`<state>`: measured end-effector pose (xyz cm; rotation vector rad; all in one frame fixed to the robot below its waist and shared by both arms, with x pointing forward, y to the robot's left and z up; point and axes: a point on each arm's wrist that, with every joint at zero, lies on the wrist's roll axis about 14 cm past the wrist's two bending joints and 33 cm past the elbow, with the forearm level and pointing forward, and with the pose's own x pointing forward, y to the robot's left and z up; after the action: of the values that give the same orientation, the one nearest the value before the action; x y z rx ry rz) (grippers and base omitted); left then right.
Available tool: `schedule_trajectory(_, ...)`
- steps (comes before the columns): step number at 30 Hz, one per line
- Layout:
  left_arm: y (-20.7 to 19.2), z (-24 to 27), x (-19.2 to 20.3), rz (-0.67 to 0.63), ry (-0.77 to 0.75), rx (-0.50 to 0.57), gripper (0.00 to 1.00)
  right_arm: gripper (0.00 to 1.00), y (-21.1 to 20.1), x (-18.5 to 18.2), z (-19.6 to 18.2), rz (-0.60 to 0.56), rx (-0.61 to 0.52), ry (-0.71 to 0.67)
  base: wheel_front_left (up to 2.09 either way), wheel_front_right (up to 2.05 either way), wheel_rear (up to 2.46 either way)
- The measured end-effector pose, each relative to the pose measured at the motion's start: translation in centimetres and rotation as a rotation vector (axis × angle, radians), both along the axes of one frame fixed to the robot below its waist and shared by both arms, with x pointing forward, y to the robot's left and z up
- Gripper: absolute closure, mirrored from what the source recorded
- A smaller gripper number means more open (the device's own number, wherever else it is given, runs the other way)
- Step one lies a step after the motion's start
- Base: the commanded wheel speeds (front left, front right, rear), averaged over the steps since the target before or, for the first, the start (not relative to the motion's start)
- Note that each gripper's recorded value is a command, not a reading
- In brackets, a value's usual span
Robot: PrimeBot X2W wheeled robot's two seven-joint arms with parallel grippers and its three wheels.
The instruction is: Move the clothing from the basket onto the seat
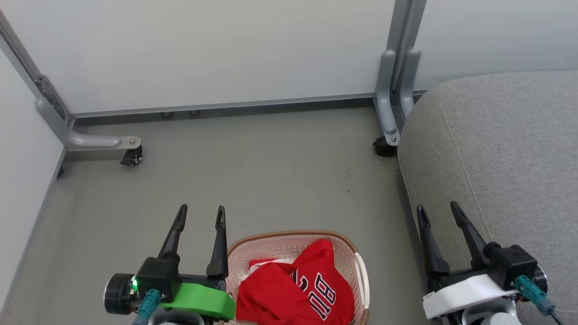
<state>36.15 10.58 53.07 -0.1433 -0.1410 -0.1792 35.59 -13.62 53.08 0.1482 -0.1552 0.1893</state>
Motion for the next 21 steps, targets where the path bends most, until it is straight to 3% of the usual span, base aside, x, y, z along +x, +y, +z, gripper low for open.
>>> schedule_trajectory(21, -1.7, -3.5, -0.2, -0.061, 0.100, 0.047, 0.00, 0.00, -1.7, 0.3, -0.8, -0.050, 0.003, 0.025, 0.00, 0.00, 0.00)
